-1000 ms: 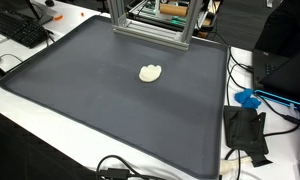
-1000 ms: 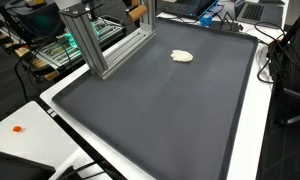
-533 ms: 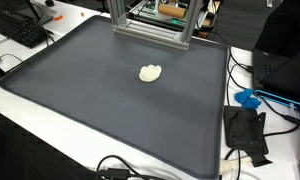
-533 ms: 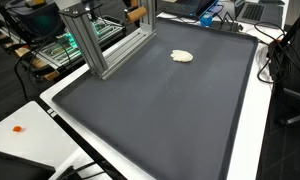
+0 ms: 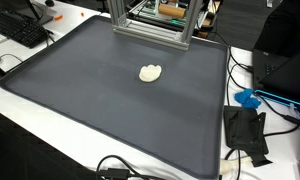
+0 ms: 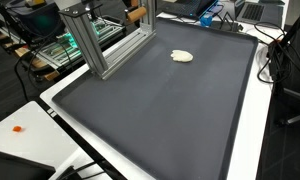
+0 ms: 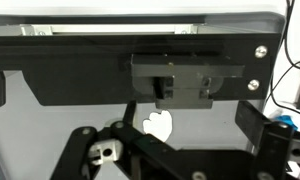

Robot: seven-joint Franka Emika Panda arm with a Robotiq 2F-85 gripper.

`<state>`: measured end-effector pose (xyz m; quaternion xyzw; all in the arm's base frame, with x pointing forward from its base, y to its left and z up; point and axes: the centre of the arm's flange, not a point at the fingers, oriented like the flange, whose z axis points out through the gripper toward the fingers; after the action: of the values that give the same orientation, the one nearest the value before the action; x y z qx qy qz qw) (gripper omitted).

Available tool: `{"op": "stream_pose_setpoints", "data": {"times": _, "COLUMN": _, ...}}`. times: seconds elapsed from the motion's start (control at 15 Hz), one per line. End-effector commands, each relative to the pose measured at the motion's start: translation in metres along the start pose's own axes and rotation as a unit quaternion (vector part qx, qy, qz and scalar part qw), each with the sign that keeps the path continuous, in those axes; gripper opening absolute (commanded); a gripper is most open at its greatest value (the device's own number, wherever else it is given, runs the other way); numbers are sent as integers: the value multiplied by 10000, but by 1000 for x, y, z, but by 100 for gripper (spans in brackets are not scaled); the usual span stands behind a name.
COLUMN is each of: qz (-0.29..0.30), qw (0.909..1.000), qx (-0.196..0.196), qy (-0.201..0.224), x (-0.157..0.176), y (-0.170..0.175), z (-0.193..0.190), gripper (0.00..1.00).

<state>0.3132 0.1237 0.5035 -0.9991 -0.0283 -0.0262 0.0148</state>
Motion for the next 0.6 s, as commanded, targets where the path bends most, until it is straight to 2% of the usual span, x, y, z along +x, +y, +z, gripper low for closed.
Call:
{"op": "stream_pose_setpoints", "data": {"times": 0.0, "qz": -2, "qw": 9998, "qx": -140, "qy": 141, "x": 21, "y": -2, "z": -27, "gripper": 100}}
{"op": "stream_pose_setpoints", "data": {"times": 0.27, "qz": 365, "qw": 9990, "qx": -96, "qy": 250, "x": 57, "y": -9, "z": -33, "gripper": 100}}
{"op": "stream_pose_setpoints", "data": {"times": 0.53, "qz": 485, "qw": 9979, "qx": -110, "qy": 410, "x": 98, "y": -13, "z": -15, "gripper": 100}}
